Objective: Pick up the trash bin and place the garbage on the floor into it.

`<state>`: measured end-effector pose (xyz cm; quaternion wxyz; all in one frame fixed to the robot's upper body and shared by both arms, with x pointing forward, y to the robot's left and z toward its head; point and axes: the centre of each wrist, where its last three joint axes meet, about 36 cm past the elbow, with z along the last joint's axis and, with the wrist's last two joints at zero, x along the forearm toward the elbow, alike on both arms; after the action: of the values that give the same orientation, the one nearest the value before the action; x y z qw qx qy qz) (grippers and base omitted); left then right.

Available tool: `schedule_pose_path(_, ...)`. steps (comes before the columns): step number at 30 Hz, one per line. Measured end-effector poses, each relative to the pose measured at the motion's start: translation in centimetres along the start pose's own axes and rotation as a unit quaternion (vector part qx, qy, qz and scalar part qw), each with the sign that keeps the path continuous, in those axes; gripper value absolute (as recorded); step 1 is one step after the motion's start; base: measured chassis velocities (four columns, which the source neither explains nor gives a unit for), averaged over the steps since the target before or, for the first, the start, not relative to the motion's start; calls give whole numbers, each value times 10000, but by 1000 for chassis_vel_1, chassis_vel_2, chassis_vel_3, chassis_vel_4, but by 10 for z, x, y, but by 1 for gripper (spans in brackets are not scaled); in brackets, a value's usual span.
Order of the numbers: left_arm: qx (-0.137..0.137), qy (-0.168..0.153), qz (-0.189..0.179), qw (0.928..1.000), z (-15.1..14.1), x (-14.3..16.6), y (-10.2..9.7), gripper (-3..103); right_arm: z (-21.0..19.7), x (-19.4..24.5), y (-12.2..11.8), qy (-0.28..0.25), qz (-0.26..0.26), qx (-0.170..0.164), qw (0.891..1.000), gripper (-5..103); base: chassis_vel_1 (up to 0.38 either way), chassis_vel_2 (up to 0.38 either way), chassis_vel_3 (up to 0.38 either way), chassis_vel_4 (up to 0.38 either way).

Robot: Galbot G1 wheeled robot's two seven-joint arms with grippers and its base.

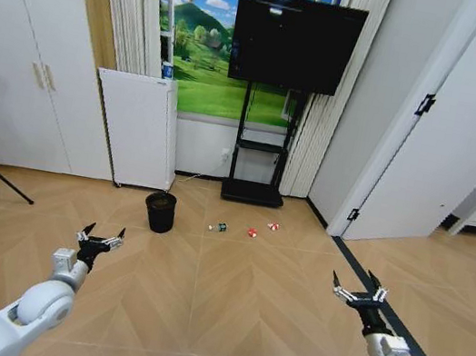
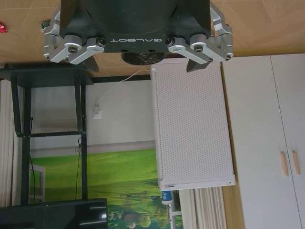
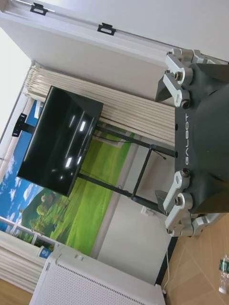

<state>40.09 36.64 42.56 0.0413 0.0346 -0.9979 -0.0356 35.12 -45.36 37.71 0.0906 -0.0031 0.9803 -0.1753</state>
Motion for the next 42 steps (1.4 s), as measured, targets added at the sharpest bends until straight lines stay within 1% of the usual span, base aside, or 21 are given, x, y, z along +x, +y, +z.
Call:
schedule_pose_path(18,10,43,-8,10000,7,4,-2,100,2,4,1,-84,-128,-90,9998,100,-18,14,18,-16)
schedule_pose_path(31,10,39,-12,10000,8,3,-1,100,3,2,1,-133,-135,-149,9997,100,-215,212,212,-219)
schedule_pose_path(42,21,59,-16,10000,10,2,-2,100,3,0,3,-154,-138,-199,9996,100,-312,316,317,-331)
